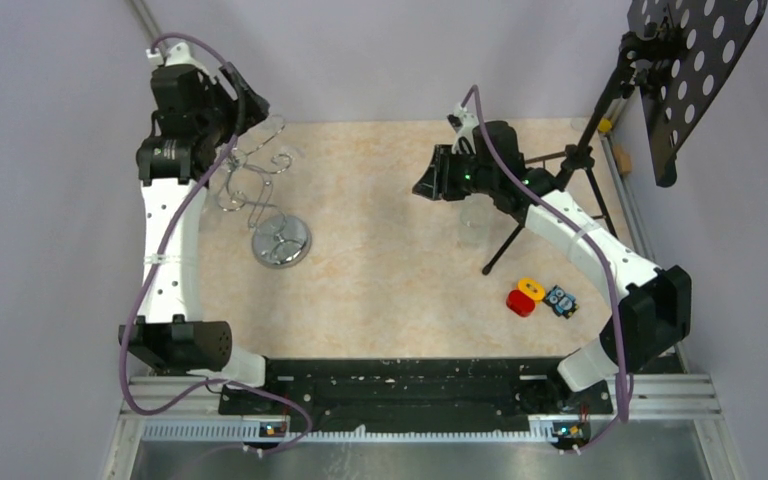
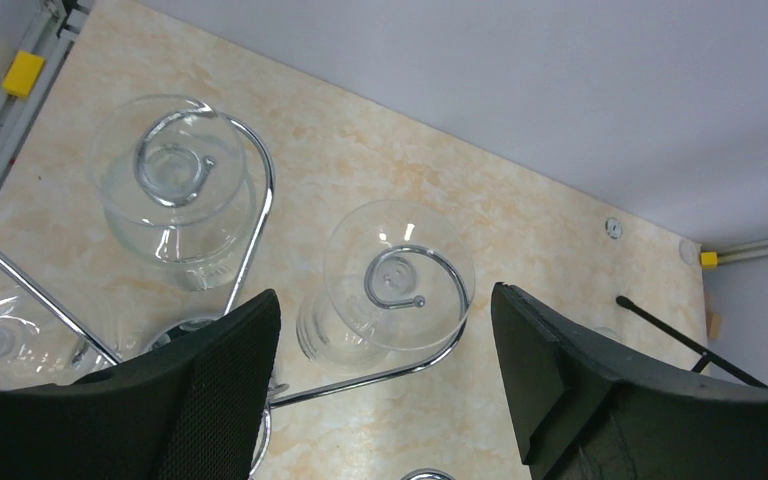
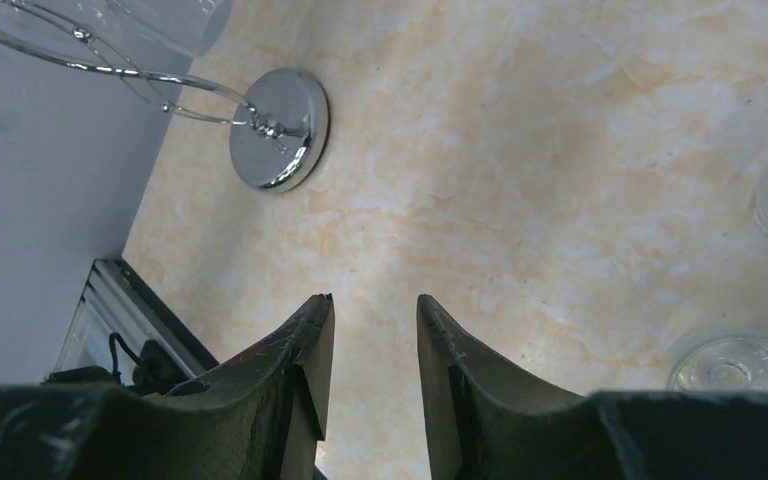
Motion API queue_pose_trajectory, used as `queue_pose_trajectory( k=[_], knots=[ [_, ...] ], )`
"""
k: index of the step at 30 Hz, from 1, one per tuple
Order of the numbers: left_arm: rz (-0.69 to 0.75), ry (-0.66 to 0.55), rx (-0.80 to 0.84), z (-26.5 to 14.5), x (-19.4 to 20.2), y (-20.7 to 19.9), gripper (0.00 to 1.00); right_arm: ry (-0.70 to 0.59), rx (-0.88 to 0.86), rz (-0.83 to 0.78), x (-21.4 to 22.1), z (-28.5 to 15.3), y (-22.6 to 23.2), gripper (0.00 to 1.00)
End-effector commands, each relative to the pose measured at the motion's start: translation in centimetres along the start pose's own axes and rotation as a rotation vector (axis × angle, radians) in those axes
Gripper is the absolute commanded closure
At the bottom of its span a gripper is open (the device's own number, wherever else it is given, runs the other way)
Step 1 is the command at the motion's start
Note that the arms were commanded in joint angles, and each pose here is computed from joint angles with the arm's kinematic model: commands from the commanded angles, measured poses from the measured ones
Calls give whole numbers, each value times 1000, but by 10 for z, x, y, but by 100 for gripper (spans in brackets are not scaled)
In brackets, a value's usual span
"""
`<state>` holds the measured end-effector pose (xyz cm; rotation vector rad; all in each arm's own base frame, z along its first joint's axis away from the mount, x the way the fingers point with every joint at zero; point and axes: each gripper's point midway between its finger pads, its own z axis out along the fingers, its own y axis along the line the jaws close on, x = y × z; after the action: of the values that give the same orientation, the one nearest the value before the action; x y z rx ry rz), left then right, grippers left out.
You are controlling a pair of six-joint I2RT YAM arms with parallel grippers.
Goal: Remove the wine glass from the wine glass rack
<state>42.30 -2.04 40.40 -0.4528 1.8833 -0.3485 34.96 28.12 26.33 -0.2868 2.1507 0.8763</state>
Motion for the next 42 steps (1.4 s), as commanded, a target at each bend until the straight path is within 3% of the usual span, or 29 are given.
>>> queue_pose_trajectory(
  k=[1, 12, 18, 27, 42],
  knots=[
    [-33, -11, 61, -8, -23, 9, 20, -69, -70, 14, -17, -10, 16, 63],
    [-79, 85, 208, 5, -16, 3, 30, -63, -102, 40, -11, -9, 19, 64],
    [-89, 143, 225, 22, -4, 8, 44, -60, -107, 52, -6, -9, 18, 66],
    [-124, 184, 281, 23, 4, 0, 55, -56, -107, 64, -2, -8, 17, 66],
    [-272, 279, 424, 27, 19, -12, 65, -65, -111, 70, -2, -10, 18, 67]
  ],
)
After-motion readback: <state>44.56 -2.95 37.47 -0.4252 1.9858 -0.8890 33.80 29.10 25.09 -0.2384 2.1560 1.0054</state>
